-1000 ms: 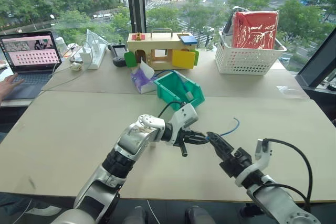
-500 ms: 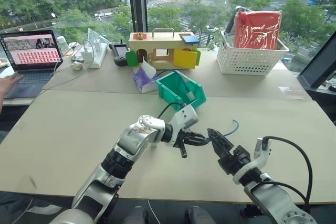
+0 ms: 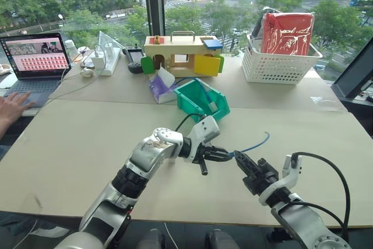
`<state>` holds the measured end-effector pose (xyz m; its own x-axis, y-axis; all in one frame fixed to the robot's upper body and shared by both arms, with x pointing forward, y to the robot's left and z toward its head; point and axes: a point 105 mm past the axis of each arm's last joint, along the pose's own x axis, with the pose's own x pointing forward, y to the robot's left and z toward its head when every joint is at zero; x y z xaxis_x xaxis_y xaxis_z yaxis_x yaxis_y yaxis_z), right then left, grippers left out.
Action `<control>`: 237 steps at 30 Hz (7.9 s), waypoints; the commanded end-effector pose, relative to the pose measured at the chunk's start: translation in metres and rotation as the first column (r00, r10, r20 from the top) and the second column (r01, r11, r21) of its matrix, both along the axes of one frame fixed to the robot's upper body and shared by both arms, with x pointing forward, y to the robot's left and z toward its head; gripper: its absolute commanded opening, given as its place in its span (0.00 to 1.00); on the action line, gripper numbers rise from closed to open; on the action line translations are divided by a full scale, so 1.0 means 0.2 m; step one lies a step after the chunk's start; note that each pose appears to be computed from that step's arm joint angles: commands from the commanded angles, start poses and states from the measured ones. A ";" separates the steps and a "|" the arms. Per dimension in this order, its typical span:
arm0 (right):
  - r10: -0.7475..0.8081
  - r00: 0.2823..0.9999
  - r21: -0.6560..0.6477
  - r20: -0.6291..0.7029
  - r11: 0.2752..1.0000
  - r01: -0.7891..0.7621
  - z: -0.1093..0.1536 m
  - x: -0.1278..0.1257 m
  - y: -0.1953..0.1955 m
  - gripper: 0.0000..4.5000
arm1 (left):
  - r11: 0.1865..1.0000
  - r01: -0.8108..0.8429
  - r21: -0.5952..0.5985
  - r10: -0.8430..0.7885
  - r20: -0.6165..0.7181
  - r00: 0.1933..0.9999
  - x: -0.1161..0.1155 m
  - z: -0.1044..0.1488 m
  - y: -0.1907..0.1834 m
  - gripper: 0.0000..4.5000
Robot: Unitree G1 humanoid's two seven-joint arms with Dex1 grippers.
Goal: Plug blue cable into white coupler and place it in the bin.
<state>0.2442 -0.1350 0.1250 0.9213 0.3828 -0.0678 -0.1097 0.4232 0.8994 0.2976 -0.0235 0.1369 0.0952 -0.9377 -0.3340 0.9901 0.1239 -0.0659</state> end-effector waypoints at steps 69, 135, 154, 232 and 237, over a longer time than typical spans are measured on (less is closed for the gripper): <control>0.158 0.942 -0.275 0.295 0.959 -0.075 0.42 0.28 -0.18 0.00 | 0.705 -0.689 -0.170 0.700 0.007 0.714 -0.09 -0.23 0.61 0.99; 0.228 0.973 -0.440 0.043 0.879 -0.187 0.03 0.07 0.28 0.00 | 0.921 -0.210 0.328 0.240 -0.053 0.969 -0.07 -0.27 0.28 0.13; 0.247 0.969 -0.567 -0.017 0.796 -0.213 -0.05 0.09 0.30 0.00 | 0.876 -0.273 0.397 0.338 -0.105 0.935 -0.07 -0.27 0.33 0.13; 0.461 0.786 -0.686 -0.411 0.411 -0.600 -0.58 -0.14 0.14 0.00 | 0.842 -0.434 0.321 0.494 -0.131 0.860 -0.07 -0.17 0.18 0.13; 0.453 0.797 -0.690 -0.399 0.424 -0.586 -0.57 -0.13 0.13 0.00 | 0.873 -0.397 0.281 0.447 -0.140 0.883 -0.09 -0.15 0.15 0.36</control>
<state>0.2552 -0.0939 0.0971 0.7136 0.6036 -0.3555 -0.5742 0.7947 0.1968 0.2721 0.0111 0.0841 0.3192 -0.6588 -0.6813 0.7877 0.5841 -0.1958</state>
